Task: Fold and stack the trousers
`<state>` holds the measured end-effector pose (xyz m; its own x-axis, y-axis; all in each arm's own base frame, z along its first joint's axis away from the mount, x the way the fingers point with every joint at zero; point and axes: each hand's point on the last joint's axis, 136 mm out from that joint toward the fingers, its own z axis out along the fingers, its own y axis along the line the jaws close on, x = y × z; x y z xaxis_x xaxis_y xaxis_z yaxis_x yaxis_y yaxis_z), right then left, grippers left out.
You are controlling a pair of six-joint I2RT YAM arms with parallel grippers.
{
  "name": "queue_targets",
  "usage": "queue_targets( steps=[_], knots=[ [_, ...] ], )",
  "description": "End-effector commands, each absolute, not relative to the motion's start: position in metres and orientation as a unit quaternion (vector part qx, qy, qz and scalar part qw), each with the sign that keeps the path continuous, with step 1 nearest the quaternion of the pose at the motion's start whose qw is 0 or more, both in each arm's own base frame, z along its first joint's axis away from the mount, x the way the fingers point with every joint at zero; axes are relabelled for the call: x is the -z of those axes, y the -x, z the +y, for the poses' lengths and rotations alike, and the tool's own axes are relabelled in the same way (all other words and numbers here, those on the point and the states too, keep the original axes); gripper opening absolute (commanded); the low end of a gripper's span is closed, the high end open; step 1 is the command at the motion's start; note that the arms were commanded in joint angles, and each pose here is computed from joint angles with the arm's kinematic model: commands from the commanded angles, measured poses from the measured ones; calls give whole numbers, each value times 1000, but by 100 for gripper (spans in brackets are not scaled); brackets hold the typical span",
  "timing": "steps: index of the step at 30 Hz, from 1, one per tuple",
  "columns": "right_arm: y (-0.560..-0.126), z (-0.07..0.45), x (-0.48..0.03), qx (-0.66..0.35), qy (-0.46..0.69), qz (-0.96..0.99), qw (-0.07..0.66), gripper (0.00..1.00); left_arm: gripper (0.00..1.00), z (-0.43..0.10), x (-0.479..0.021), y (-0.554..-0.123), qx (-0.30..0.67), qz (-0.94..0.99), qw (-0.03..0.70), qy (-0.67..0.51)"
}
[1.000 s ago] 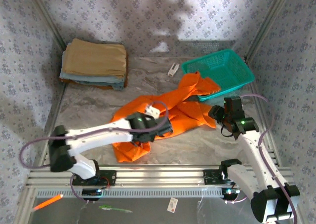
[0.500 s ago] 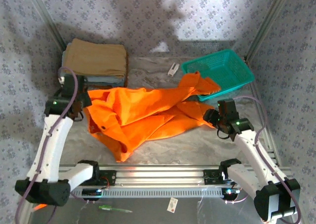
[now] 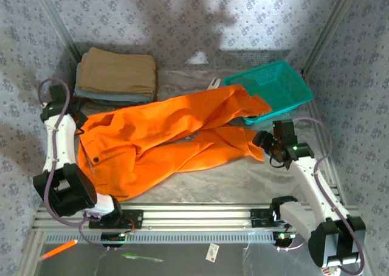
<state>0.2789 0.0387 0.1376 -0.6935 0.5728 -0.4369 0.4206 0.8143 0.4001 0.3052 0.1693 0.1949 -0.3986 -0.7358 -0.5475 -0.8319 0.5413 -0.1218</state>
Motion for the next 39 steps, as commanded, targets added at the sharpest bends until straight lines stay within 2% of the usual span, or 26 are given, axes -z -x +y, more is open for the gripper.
queue_targets(
  steps=[1,4,6,10,14,17,24,27,33,36,39],
  knots=[
    [-316,63,-169,-194,-263,895,304,82,81,145,-200,-310,-3,818,294,494],
    [-331,81,-172,-192,-247,900,304,82,90,115,-202,-302,47,821,304,482],
    [-339,88,-172,-191,-245,900,306,82,98,73,-211,-304,71,840,335,421],
    [-347,79,-173,-171,-262,898,310,83,98,-32,-226,-314,88,884,379,259],
    [-353,42,-183,-153,-315,879,323,84,97,-165,-238,-333,111,902,416,43],
    [-360,13,-184,-155,-359,863,320,86,98,-252,-231,-342,109,898,417,-85],
    [-389,-29,-160,-166,-425,846,277,86,100,-412,-209,-358,125,855,420,-275],
    [-403,-36,-145,-175,-434,847,252,85,100,-451,-196,-369,129,848,406,-316],
    [-426,-44,-127,-177,-442,848,233,84,99,-471,-141,-381,92,854,360,-363],
    [-432,-45,-115,-175,-445,850,223,82,93,-470,-130,-385,80,851,366,-369],
    [-438,-48,-105,-168,-445,852,217,74,84,-466,-125,-389,72,851,366,-369]
  ],
)
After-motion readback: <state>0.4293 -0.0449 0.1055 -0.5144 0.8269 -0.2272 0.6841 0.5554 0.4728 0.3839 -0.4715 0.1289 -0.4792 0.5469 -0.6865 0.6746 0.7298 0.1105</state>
